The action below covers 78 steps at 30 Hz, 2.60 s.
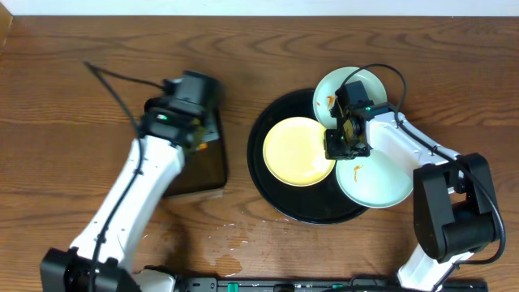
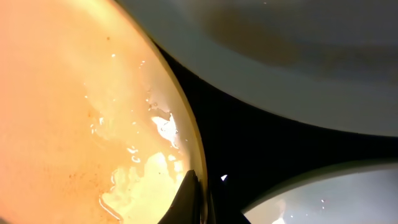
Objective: Clean dirty plates on tray and stack at the side
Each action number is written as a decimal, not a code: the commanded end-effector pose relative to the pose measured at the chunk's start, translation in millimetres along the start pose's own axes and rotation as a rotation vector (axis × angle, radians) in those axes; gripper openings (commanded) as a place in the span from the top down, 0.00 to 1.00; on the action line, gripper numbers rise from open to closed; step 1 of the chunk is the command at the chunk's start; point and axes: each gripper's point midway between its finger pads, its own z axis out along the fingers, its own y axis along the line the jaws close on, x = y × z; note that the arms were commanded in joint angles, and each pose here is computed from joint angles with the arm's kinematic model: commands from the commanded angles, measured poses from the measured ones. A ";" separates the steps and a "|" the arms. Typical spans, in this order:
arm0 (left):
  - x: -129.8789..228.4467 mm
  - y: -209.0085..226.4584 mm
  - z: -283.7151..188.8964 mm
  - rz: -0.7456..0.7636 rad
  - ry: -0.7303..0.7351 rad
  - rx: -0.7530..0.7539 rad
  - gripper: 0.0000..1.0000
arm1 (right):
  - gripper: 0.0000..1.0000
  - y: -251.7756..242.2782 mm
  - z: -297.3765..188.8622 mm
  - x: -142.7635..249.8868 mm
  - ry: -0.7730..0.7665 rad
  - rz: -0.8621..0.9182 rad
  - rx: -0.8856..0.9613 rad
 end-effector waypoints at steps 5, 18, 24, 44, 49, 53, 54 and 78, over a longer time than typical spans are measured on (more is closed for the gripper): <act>45.4 22.1 74.1 -0.010 0.238 0.128 0.92 | 0.99 -7.4 6.2 8.6 0.034 -0.063 0.015; 38.5 -2.1 65.7 -0.010 0.243 0.272 0.43 | 0.99 9.8 5.6 7.6 0.030 -0.153 -0.085; 35.4 -31.8 32.2 0.047 0.188 0.386 0.42 | 0.94 23.5 4.1 4.1 0.015 -0.158 -0.162; 61.2 -71.8 22.0 0.179 0.214 0.432 0.42 | 0.99 24.7 -6.4 -6.0 -0.032 -0.065 -0.167; 60.1 -72.5 22.1 0.179 0.209 0.434 0.42 | 0.99 19.1 -46.7 -29.8 -0.185 -0.107 -0.079; 58.5 -73.8 22.0 0.180 0.202 0.439 0.42 | 0.99 24.9 -74.9 -37.0 -0.280 -0.146 -0.034; 58.3 -74.2 21.8 0.180 0.201 0.441 0.42 | 0.99 28.2 -78.5 -36.7 -0.290 -0.155 -0.035; 92.5 -113.4 55.0 0.247 0.292 0.467 0.61 | 0.77 32.9 -7.9 -2.9 0.012 -0.169 -0.416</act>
